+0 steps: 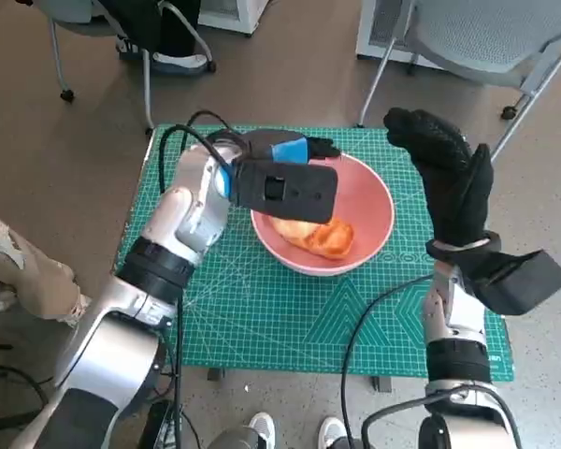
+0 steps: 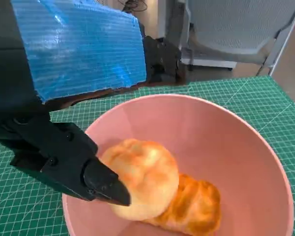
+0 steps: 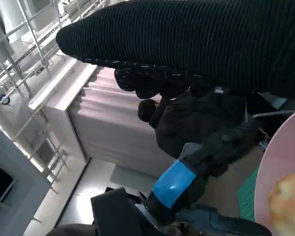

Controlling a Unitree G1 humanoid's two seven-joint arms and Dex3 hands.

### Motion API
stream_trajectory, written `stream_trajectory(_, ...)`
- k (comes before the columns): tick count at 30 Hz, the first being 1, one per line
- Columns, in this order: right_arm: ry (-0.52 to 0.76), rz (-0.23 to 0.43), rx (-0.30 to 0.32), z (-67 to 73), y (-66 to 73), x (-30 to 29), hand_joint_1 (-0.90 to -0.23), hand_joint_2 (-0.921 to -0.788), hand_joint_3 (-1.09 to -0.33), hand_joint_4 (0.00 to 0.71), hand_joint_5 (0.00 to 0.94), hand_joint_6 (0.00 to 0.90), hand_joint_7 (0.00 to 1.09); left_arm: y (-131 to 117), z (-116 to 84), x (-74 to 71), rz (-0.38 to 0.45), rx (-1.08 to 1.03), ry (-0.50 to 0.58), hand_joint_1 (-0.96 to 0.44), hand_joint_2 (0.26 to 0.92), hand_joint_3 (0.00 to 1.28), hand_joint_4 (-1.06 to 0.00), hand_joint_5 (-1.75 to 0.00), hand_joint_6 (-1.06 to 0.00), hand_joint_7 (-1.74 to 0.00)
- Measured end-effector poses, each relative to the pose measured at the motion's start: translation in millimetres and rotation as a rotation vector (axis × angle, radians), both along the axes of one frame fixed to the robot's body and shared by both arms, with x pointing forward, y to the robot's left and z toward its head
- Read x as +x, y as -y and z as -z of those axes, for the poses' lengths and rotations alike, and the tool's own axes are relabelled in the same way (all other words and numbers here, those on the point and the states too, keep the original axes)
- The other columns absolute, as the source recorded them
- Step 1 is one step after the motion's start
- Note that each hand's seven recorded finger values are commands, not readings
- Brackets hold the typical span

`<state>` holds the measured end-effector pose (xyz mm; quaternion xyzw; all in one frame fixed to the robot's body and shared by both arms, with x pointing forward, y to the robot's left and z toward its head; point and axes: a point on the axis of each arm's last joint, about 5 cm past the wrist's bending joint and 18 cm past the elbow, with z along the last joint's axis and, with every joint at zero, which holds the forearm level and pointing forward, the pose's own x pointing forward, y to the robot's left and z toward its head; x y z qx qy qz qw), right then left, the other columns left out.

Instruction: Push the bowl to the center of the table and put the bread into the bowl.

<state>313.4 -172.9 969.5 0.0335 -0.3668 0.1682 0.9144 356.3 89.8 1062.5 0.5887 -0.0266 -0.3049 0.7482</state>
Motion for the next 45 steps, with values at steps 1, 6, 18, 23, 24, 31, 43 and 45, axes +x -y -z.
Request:
stream_trajectory(1,0.000,0.000,0.000,0.0,0.0,0.0,-0.670,-0.921,-0.813,0.184,0.003,0.003,0.52,0.1,-0.1,0.0,0.001,-0.002,0.003,-0.48,0.735,0.03,0.00,0.00,-0.03,-0.01)
stream_trajectory(6,-0.001,-0.002,0.000,0.3,-0.1,0.0,-0.670,-0.921,-0.813,0.186,0.003,0.003,0.52,-0.7,-0.1,-0.3,0.000,-0.016,0.025,-0.48,0.746,0.03,0.00,0.00,-0.03,-0.01)
stream_trajectory(18,0.007,-0.009,-0.006,-0.9,-0.8,-0.1,-0.670,-0.921,-0.813,0.186,0.003,0.003,0.52,-21.2,6.6,-4.0,0.004,-0.240,0.091,-0.48,0.795,0.04,0.00,0.00,-0.06,-0.02)
stream_trajectory(23,0.032,-0.013,-0.011,-5.1,-1.4,-1.2,-0.672,-0.921,-0.813,0.186,0.003,0.003,0.52,-44.9,14.4,-9.8,0.059,-0.586,0.160,-0.52,0.842,0.05,0.00,0.00,-0.10,-0.04)
stream_trajectory(24,0.036,-0.014,-0.012,-5.9,-1.7,-1.4,-0.673,-0.921,-0.813,0.186,0.002,0.003,0.52,-47.9,16.4,-10.6,0.066,-0.637,0.168,-0.53,0.853,0.05,0.00,0.00,-0.11,-0.04)
stream_trajectory(31,0.090,-0.024,-0.017,-15.5,-5.1,-3.4,-0.685,-0.921,-0.807,0.173,0.000,0.003,0.52,-60.4,34.4,-17.1,0.137,-1.079,0.157,-0.57,0.915,0.09,-0.03,-0.01,-0.16,-0.06)
stream_trajectory(43,0.125,-0.058,-0.006,-22.9,-18.5,-8.3,-0.688,-0.921,-0.789,0.172,0.001,0.017,0.52,-80.6,80.6,-41.5,0.205,-1.412,0.127,-0.62,0.921,0.16,-0.04,-0.01,-0.16,-0.05)
stream_trajectory(45,0.127,-0.057,-0.007,-22.3,-19.0,-8.2,-0.686,-0.921,-0.786,0.172,0.001,0.020,0.52,-82.1,82.8,-44.3,0.207,-1.416,0.135,-0.61,0.921,0.16,-0.04,-0.01,-0.16,-0.05)
